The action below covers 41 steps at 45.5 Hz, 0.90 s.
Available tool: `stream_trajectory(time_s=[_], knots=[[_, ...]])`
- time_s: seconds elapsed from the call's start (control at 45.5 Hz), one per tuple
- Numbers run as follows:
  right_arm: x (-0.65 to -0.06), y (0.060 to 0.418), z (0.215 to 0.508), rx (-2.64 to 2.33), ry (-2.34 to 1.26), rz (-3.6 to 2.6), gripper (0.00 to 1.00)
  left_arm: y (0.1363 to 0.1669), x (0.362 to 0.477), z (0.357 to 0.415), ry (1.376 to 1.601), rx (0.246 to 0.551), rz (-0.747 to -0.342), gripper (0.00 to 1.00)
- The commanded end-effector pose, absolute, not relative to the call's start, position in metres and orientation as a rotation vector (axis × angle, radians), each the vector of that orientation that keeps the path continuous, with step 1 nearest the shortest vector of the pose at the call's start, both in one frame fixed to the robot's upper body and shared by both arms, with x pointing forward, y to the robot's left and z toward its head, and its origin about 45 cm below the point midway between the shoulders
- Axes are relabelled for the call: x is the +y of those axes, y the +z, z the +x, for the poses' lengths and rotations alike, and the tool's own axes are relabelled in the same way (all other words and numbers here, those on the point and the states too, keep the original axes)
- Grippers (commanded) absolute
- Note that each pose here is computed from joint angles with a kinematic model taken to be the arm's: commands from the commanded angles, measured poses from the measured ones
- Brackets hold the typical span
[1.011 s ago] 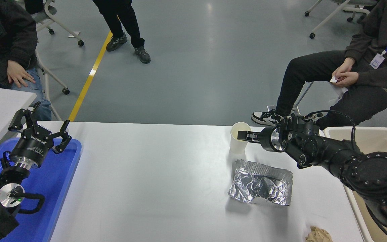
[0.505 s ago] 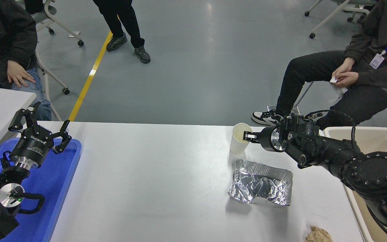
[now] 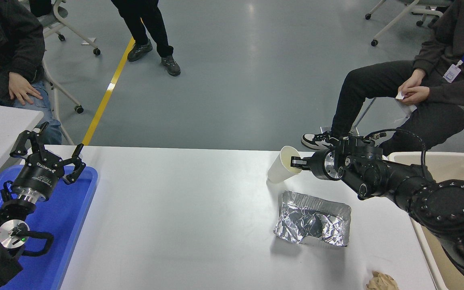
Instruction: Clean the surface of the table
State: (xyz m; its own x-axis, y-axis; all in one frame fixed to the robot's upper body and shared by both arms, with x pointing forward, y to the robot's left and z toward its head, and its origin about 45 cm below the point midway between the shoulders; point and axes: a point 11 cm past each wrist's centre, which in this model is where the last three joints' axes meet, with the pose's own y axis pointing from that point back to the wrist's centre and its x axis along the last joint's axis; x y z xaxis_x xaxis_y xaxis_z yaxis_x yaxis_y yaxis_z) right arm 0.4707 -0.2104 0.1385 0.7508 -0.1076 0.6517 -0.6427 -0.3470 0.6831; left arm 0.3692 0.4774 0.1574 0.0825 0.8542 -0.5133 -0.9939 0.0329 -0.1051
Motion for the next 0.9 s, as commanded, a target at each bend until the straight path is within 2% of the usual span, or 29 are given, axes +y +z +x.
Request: stream_trajectory(time_s=[0.0, 0.198, 0.418, 0.725, 0.879], knots=[[-0.199, 0.158, 0.479, -0.555, 0.649, 1.911, 0.0, 0.1574, 0.477, 0.3692, 1.467, 0.35, -0.495, 1.0], [-0.158, 0.186, 0.479, -0.415, 0.712, 1.972, 0.0, 0.1574, 0.477, 0.3692, 1.467, 0.35, -0.495, 1.0], [-0.117, 0.205, 0.463, -0.22, 0.798, 1.993, 0.0, 0.1574, 0.477, 0.3692, 1.467, 0.35, -0.495, 1.0], [-0.135, 0.27, 0.469, -0.165, 0.905, 1.919, 0.0, 0.1574, 0.477, 0.3692, 1.467, 0.35, -0.495, 1.0], [-0.162, 0.29, 0.471, -0.171, 0.928, 1.876, 0.0, 0.1574, 0.477, 0.3692, 1.467, 0.35, -0.495, 1.0]])
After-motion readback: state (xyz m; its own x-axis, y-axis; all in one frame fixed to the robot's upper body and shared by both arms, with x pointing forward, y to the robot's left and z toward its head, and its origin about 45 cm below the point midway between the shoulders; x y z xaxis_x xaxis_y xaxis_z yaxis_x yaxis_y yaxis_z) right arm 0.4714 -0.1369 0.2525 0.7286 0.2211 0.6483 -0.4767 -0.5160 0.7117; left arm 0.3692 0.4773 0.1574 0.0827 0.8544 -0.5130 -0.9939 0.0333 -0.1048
